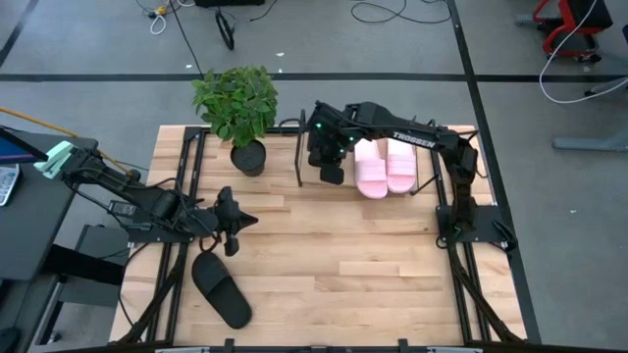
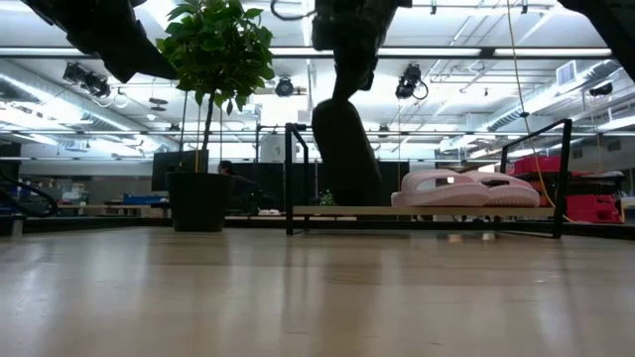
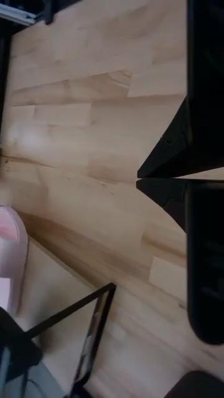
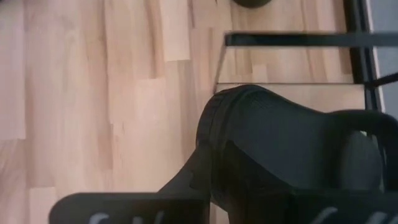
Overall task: Pick and place slides into the shelf
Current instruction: Put the right black slide on the shelf
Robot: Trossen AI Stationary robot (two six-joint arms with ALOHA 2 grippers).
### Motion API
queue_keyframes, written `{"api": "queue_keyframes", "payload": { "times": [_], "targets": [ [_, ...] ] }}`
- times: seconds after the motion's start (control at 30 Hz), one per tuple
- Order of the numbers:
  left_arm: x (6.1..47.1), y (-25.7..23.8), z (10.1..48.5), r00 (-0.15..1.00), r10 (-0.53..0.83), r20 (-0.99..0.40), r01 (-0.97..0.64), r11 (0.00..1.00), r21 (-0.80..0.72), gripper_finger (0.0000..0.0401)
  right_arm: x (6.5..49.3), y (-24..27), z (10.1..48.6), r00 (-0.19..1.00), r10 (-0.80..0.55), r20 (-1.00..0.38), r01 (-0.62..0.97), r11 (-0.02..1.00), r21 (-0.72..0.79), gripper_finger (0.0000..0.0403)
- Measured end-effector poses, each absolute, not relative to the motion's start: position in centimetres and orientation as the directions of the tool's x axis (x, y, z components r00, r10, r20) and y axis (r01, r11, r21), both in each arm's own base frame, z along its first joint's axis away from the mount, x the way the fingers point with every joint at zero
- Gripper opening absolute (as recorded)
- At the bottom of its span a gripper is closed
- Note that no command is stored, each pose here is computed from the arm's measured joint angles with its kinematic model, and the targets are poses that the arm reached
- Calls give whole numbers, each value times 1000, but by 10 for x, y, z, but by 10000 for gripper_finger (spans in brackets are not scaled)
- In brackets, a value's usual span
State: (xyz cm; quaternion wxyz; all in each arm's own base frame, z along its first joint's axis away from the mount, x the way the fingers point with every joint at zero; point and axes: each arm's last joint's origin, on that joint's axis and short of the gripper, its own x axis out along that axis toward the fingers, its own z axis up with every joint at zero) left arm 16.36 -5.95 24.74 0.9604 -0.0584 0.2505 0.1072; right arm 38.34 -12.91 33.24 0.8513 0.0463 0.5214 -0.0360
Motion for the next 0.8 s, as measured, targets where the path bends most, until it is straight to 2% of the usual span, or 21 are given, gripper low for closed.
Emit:
{"api": "queue_keyframes", "payload": {
  "times": [0.3,0.53,0.8],
  "targets": [
    [164,-58,248,849,201,-488,-203,978,51,16,378,-154,325,478,-14,-878,155,986,69,18],
    [167,-49,248,838,247,-487,-253,966,54,27,373,-164,326,489,6,-872,133,988,81,18],
    [170,-38,248,819,304,-487,-338,941,19,11,362,-186,326,509,34,-860,139,983,121,18]
  ]
}}
